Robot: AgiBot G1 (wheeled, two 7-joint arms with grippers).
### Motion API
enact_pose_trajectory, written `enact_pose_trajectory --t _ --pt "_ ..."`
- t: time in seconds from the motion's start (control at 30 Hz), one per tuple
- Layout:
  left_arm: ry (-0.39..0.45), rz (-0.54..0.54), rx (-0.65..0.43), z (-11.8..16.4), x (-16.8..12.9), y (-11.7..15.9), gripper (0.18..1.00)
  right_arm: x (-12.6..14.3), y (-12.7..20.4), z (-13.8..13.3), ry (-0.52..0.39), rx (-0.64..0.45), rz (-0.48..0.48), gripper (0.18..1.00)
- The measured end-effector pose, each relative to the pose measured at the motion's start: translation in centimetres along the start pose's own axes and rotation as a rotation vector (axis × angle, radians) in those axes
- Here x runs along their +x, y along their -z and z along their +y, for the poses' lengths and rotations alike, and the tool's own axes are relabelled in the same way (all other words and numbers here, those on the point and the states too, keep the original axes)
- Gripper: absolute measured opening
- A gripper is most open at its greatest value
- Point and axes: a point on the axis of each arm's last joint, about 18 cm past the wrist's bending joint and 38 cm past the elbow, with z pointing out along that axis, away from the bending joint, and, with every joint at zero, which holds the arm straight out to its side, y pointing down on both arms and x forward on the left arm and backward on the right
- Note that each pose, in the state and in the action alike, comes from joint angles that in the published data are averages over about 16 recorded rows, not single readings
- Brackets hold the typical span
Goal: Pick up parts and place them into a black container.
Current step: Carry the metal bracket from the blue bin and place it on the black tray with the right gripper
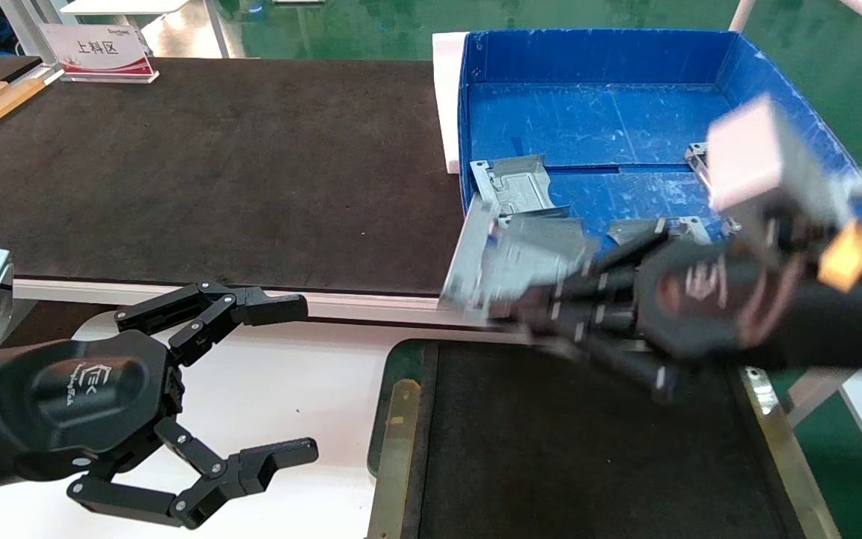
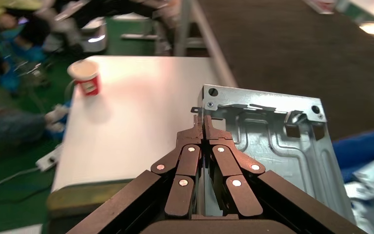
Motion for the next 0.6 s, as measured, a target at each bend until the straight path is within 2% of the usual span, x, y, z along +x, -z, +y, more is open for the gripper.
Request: enact_pose_trajectory --t 0.33,0.6 --pt "0.0 0.0 0.0 0.0 0.0 0.0 1.001 -3.5 -2.2 6.6 -0.059 -0.072 -0.121 0.191" --pt "0.0 0.0 0.0 0.0 0.0 0.0 1.001 -5.3 -4.8 11.8 -0.081 -0.144 -0.178 0.191"
